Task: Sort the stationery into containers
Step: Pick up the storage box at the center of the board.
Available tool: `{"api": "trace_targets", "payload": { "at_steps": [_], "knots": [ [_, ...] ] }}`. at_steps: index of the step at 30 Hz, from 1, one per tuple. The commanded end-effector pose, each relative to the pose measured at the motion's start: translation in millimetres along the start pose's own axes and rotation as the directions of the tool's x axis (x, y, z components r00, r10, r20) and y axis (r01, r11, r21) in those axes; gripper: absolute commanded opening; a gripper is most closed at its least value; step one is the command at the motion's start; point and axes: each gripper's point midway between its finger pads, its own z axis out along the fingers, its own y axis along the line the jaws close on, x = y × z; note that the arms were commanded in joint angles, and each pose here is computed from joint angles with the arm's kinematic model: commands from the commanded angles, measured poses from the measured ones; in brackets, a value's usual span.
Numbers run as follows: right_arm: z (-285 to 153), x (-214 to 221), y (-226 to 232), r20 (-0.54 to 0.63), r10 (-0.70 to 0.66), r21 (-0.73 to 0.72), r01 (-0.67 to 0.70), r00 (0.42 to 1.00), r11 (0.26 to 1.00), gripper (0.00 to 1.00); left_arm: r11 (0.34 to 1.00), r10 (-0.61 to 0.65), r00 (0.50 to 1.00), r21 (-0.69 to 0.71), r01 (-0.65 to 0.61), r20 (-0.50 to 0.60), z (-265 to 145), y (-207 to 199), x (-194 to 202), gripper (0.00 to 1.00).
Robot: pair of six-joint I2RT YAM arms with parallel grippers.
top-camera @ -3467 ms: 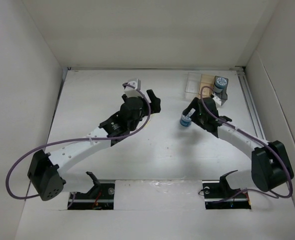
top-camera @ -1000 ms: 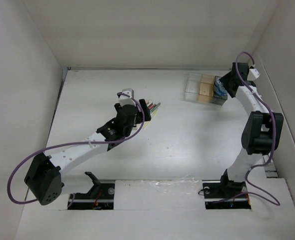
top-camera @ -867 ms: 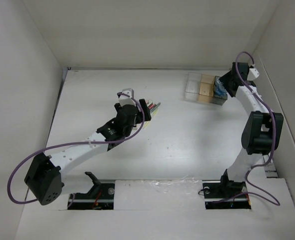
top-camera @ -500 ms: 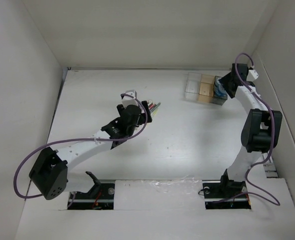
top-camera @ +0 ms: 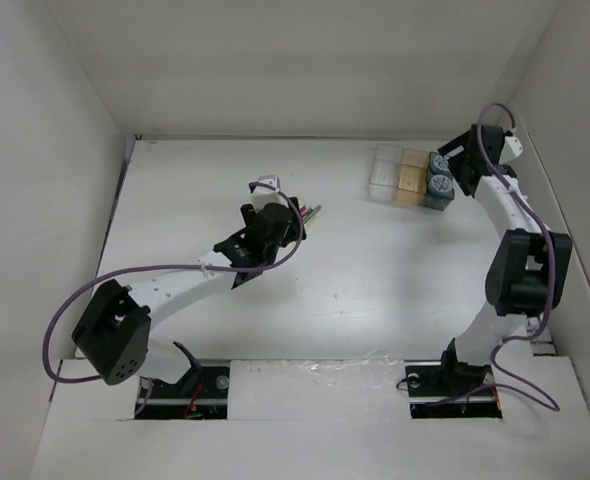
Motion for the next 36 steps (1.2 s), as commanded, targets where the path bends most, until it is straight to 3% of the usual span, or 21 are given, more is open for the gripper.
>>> {"api": "trace_targets", "payload": {
  "at_steps": [1, 4, 6, 9, 11, 12, 15, 16, 17, 18, 19, 23, 24, 28, 30, 36],
  "knots": [
    [-58, -28, 51, 0.063, 0.066, -0.207, -0.051, 0.996, 0.977, 0.97, 0.999, 0.002, 1.000, -0.033, -0.001, 0.017, 8, 2, -13, 0.65],
    [-96, -10, 67, 0.026, 0.087, -0.307, -0.075, 0.996, 0.949, 0.94, 0.999, -0.030, 1.000, -0.039, 0.030, -0.001, 16, 3, -13, 0.64],
    [-121, 21, 83, -0.059, 0.060, -0.385, -0.078, 0.996, 0.920, 0.93, 0.998, -0.044, 0.999, -0.049, 0.043, -0.015, 20, 6, -12, 0.64],
    [-147, 71, 95, -0.277, 0.031, -0.422, -0.150, 0.960, 0.894, 0.89, 0.995, -0.061, 0.998, -0.084, 0.059, -0.028, 25, 10, -13, 0.64],
    [-174, 92, 103, -0.331, -0.037, -0.493, -0.139, 0.943, 0.859, 0.89, 0.993, -0.071, 0.997, -0.094, 0.069, -0.023, 27, 7, -19, 0.64],
    [-193, 114, 111, -0.330, -0.089, -0.546, -0.112, 0.940, 0.830, 0.89, 0.992, -0.059, 0.998, -0.116, 0.054, -0.037, 29, 12, -13, 0.64],
    [-219, 125, 101, -0.202, -0.101, -0.605, -0.043, 0.974, 0.795, 0.84, 0.990, -0.054, 0.997, -0.134, 0.047, -0.050, 36, 12, -13, 0.68],
    [-236, 136, 97, -0.205, -0.119, -0.626, -0.037, 0.971, 0.779, 0.70, 0.990, -0.037, 0.998, -0.138, 0.028, -0.059, 37, 13, -12, 0.69],
    [-242, 136, 94, -0.192, -0.124, -0.634, -0.027, 0.973, 0.773, 0.28, 0.990, -0.038, 0.998, -0.137, 0.030, -0.056, 39, 10, -14, 0.71],
    [-247, 136, 92, -0.183, -0.119, -0.639, -0.026, 0.976, 0.769, 0.06, 0.989, -0.017, 0.997, -0.150, 0.005, -0.079, 42, 14, -6, 0.76],
    [-254, 137, 92, -0.177, -0.119, -0.647, -0.024, 0.977, 0.762, 0.00, 0.986, -0.020, 0.997, -0.165, 0.008, -0.071, 46, 17, -9, 0.78],
    [-270, 142, 79, -0.161, -0.152, -0.641, 0.014, 0.975, 0.768, 0.04, 0.982, -0.014, 0.996, -0.190, -0.004, -0.092, 57, 22, -3, 0.82],
    [-274, 142, 77, -0.153, -0.165, -0.643, 0.029, 0.974, 0.765, 0.20, 0.982, -0.004, 0.996, -0.188, -0.013, -0.092, 59, 20, -4, 0.82],
    [-275, 150, 73, -0.135, -0.194, -0.633, 0.066, 0.972, 0.771, 0.62, 0.971, 0.012, 0.994, -0.234, -0.038, -0.113, 72, 26, 1, 0.82],
    [-272, 157, 68, -0.145, -0.201, -0.622, 0.068, 0.969, 0.780, 0.67, 0.968, -0.007, 0.992, -0.250, -0.024, -0.124, 80, 36, -1, 0.82],
    [-263, 173, 61, -0.152, -0.190, -0.621, 0.056, 0.970, 0.782, 0.67, 0.969, -0.062, 0.987, -0.247, 0.023, -0.150, 105, 60, 3, 0.77]
  ]
}}
